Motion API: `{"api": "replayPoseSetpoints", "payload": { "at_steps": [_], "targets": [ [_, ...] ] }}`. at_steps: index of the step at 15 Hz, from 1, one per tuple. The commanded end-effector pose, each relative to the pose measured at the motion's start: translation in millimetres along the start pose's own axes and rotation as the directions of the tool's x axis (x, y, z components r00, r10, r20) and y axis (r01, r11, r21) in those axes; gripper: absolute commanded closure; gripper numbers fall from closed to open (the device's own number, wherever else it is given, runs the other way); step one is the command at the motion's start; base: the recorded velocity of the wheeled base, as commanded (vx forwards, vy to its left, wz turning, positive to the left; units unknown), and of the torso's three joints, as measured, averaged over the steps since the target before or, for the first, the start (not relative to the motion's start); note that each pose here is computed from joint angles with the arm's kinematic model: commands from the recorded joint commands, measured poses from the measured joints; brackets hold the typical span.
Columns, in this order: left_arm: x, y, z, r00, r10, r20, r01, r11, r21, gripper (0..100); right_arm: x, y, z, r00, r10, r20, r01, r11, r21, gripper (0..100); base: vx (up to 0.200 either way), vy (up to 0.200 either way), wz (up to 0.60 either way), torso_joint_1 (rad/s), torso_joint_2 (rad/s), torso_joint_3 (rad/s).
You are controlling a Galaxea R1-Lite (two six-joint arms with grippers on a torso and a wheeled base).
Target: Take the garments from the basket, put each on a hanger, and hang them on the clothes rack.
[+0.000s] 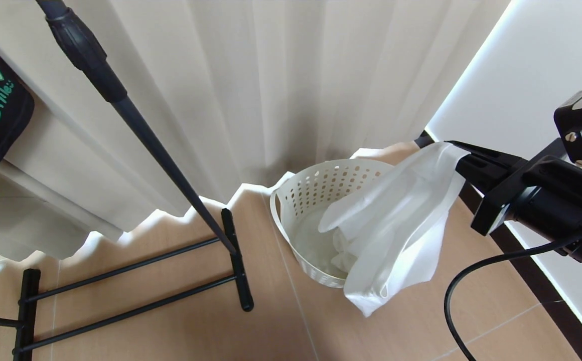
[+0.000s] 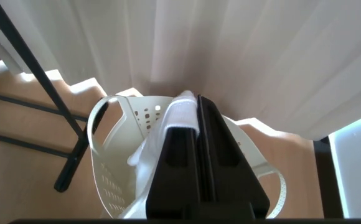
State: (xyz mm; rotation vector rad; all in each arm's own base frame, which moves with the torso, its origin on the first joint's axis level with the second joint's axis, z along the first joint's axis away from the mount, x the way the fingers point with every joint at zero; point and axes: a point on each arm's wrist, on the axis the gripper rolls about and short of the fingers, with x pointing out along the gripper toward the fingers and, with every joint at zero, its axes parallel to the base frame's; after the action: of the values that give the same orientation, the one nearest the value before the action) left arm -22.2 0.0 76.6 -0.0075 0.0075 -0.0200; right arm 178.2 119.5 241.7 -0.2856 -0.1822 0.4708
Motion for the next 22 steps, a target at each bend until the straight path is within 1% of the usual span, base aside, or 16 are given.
{"api": "replayPoseSetpoints", "payload": {
  "at_steps": [1, 8, 9, 10, 11, 12, 20, 22],
  "targets": [
    [0.0, 0.0, 0.1, 1.0, 0.0, 0.001, 0.0, 1.0, 0.0, 0, 0.9, -0.1, 1.1, 1.0, -0.001, 0.004, 0.001, 1.0, 0.001, 100, 0.0, 0.0, 0.0, -0.002, -0.04, 0.139],
    [0.0, 0.0, 0.1, 1.0, 0.0, 0.001, 0.0, 1.0, -0.002, 0, -3.0, 0.1, -1.9, 1.0, 0.001, -0.005, -0.001, 1.0, -0.002, 100, 0.0, 0.0, 0.0, 0.075, -0.38, -0.101],
    [0.0, 0.0, 0.1, 1.0, 0.0, 0.001, 0.0, 1.0, -0.003, 0, -4.8, 0.9, -4.7, 1.0, 0.002, -0.014, -0.002, 1.0, -0.004, 100, 0.0, 0.0, 0.0, 0.124, -0.45, -0.139],
    [0.0, 0.0, 0.1, 1.0, 0.0, 0.001, 0.0, 1.0, -0.003, 0, -7.1, 1.9, -8.7, 1.0, 0.006, -0.024, -0.006, 1.0, -0.019, 100, 0.0, 0.0, 0.0, 0.139, -0.46, -0.134],
    [0.0, 0.0, 0.1, 1.0, 0.0, 0.001, 0.0, 1.0, -0.003, 0, -8.6, 2.7, -11.4, 1.0, 0.008, -0.03, -0.009, 0.999, -0.052, 100, 0.0, 0.0, 0.0, 0.144, -0.47, -0.129],
    [0.0, 0.0, 0.1, 1.0, 0.0, 0.001, 0.0, 1.0, -0.003, 0, -8.4, 2.6, -11.2, 1.0, 0.006, -0.024, -0.008, 0.997, -0.073, 100, 0.0, 0.0, 0.0, 0.1, -0.3, -0.022],
    [0.0, 0.0, 0.1, 1.0, 0.0, 0.001, 0.0, 1.0, -0.002, 0, -5.6, 2.6, -9.7, 1.0, 0.006, -0.016, -0.007, 0.997, -0.072, 100, 0.0, 0.0, 0.0, 0.017, -0.04, 0.168],
    [0.0, 0.0, 0.1, 1.0, 0.0, 0.001, 0.0, 1.0, -0.002, 0, -6.3, 1.9, -8.0, 1.0, 0.005, -0.008, -0.006, 0.998, -0.069, 100, 0.0, 0.0, 0.0, 0.09, -0.25, 0.034]
  ]
}}
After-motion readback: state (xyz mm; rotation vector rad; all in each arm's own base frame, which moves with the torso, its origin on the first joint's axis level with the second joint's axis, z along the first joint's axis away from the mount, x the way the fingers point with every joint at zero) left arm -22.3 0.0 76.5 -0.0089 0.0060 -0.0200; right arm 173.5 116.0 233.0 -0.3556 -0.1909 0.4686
